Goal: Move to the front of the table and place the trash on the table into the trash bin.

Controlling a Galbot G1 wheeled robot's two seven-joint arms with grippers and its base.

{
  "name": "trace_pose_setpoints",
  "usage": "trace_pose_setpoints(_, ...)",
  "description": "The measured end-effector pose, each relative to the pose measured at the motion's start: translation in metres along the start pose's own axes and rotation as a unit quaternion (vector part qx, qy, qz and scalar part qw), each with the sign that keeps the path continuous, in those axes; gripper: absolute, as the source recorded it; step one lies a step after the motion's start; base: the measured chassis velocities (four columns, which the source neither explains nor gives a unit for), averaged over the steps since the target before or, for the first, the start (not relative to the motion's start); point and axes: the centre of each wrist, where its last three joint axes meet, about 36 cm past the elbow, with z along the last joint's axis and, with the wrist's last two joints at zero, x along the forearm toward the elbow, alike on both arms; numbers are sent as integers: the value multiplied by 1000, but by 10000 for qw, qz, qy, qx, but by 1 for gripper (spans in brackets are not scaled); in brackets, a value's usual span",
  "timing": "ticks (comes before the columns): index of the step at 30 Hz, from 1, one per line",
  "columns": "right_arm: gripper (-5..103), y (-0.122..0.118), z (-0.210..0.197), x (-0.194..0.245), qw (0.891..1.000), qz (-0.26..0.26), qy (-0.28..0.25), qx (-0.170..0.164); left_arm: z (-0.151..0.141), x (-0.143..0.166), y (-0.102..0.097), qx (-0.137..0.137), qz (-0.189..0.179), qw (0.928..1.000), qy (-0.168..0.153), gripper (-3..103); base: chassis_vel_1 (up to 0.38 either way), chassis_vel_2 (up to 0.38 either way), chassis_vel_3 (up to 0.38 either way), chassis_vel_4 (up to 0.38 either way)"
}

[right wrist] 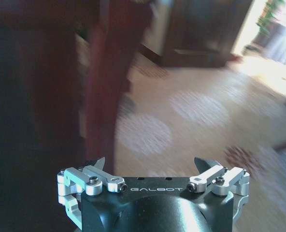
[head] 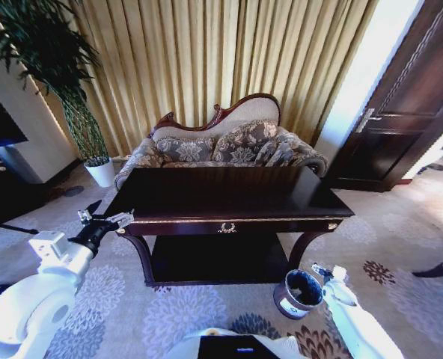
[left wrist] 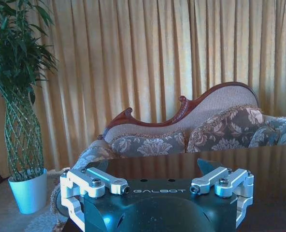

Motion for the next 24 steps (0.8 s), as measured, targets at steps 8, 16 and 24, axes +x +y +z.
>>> trace_pose_setpoints(8,100,-4,-41,99,9901,-1162,-721,304,1,1,1,81,-54,9999,-36,100,0,0,0,0)
trace_pose_setpoints(16,100,35,-105,218,9563,-2189,-1906,-341,-1,1,3,66,-76,9999,-101,100,0,0,0,0)
trace_pose_setpoints(24,100,81,-176,320,9053,-3093,-2872,-482,5,2,-1,147,-57,9999,-16,100,0,0,0,0)
